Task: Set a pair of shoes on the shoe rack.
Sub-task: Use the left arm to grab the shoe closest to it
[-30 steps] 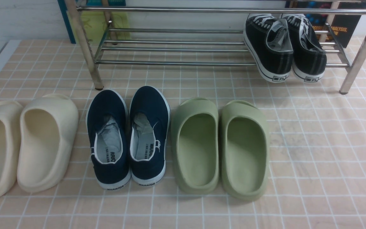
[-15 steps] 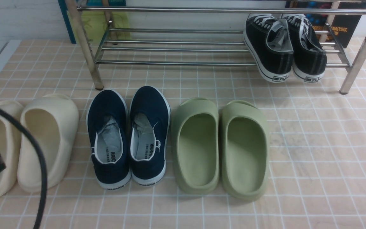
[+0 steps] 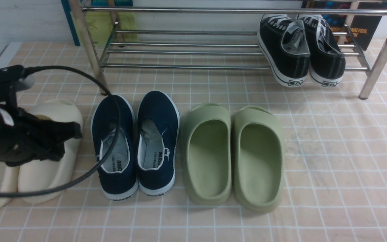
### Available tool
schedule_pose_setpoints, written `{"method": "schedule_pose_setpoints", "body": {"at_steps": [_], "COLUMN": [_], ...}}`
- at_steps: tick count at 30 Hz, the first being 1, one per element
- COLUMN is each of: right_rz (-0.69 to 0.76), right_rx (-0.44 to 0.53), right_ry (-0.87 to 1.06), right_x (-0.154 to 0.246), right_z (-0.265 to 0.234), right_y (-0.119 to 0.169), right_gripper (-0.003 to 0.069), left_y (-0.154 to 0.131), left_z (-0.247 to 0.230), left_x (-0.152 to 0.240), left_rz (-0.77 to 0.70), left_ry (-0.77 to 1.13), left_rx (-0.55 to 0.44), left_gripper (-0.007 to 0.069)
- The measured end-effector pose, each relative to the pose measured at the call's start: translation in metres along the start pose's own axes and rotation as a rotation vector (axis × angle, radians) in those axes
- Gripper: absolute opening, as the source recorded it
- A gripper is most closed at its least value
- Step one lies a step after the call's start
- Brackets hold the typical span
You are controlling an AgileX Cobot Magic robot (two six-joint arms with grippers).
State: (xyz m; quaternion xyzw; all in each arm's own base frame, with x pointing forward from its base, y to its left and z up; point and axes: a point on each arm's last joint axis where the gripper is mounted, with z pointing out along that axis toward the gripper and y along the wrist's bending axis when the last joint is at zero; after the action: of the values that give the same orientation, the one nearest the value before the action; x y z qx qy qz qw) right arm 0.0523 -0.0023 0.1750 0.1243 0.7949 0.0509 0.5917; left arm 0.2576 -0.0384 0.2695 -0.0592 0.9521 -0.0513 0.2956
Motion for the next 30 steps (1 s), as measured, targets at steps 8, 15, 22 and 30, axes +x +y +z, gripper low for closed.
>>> {"method": "schedule_pose_setpoints", "body": {"at_steps": [8, 15, 22, 30], "right_rz": [0.000, 0.000, 0.000, 0.000], "right_rx": [0.000, 0.000, 0.000, 0.000], "right_ry": [0.000, 0.000, 0.000, 0.000], "right_x": [0.000, 0.000, 0.000, 0.000], "right_z": [0.000, 0.000, 0.000, 0.000], "right_y": [0.000, 0.000, 0.000, 0.000], "right_gripper": [0.0037, 0.0037, 0.0037, 0.0037], "left_y": [-0.013, -0.016, -0.016, -0.016], "left_z": [0.053, 0.077, 0.104, 0.101], "left_x": [-0.013, -0.014, -0.009, -0.015], "left_rz": [0.047, 0.033, 0.050, 0.050], "left_ry": [0.167, 0.205, 0.229, 0.239], "left_rx": [0.040, 0.059, 0.051, 0.020], "left_gripper": [0.0319, 0.0371, 0.0336, 0.0039]}}
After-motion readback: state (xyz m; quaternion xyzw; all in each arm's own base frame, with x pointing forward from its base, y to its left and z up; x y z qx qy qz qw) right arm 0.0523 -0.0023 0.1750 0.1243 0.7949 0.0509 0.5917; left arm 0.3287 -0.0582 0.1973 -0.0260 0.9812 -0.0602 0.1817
